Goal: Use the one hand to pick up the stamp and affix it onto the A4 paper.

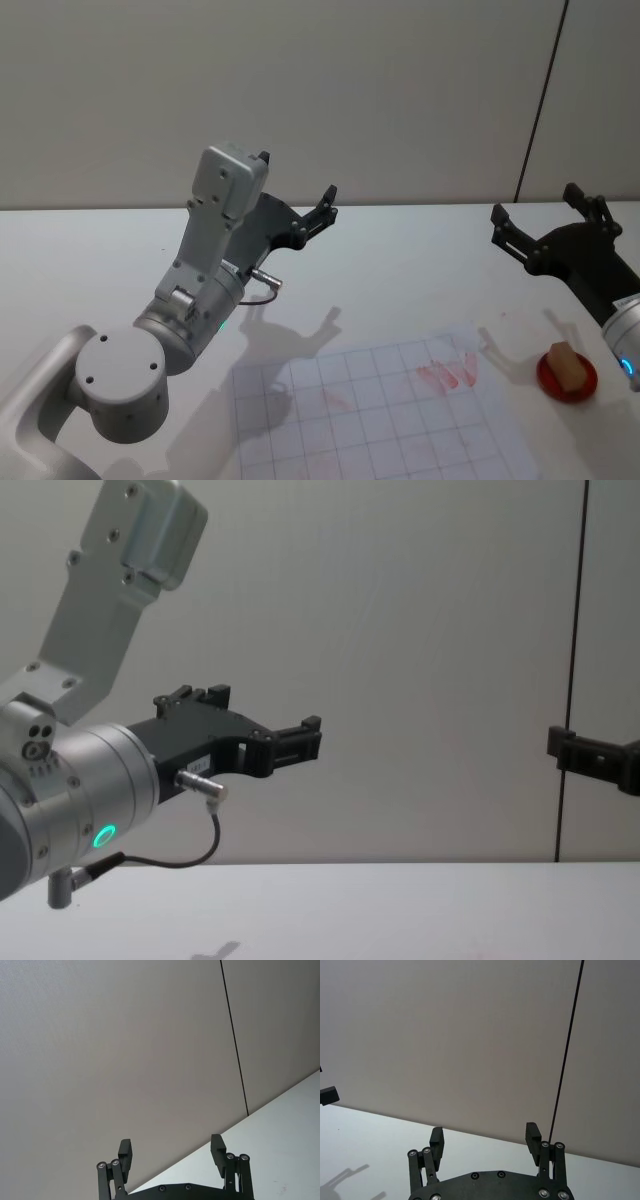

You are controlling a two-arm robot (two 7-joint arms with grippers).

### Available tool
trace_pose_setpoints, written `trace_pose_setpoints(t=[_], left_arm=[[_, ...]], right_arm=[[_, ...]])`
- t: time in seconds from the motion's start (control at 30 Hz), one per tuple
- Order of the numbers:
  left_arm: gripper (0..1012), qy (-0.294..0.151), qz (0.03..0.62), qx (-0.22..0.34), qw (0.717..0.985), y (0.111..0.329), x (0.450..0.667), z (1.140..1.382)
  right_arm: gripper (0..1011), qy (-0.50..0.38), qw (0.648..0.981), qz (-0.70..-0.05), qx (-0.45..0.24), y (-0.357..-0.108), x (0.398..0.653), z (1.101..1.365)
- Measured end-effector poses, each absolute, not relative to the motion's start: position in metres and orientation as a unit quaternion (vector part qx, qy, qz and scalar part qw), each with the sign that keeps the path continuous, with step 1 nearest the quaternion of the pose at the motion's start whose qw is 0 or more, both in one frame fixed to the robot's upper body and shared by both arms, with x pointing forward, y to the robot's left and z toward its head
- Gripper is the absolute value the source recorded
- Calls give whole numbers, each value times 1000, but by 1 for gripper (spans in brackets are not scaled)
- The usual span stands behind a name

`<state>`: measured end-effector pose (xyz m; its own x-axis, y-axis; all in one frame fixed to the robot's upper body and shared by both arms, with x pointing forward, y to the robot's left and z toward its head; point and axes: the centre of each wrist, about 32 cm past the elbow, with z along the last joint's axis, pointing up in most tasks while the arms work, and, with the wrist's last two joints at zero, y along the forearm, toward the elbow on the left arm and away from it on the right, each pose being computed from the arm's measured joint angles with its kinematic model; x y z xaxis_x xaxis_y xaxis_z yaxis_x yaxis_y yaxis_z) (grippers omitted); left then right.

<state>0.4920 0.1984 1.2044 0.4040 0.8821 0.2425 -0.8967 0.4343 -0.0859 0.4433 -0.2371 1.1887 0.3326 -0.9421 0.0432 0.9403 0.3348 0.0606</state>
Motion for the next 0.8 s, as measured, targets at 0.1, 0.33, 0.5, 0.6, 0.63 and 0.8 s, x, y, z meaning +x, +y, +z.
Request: trace_pose_setpoints(t=[0.1, 0.33, 0.5, 0.6, 0.63, 0.8], left_arm=[[1001, -126, 531, 29, 837, 198, 492, 1204], [1001, -126, 531, 29, 837, 198, 492, 1204], [1001, -126, 531, 29, 837, 198, 492, 1204], [1001, -126, 531, 29, 837, 198, 492, 1204], [1001, -126, 531, 29, 837, 198, 492, 1204], [1002, -126, 531, 29, 837, 198, 492, 1204]], right_arm=[[1001, -35, 816, -577, 12, -237, 443, 1189], [1001, -35, 816, -577, 12, -237, 443, 1189], [1001, -35, 816, -577, 12, -237, 443, 1189], [1001, -35, 816, -577, 12, -237, 443, 1189], [1001, -35, 816, -577, 12, -237, 443, 1189], [1001, -35, 816, -577, 12, -237, 443, 1189]])
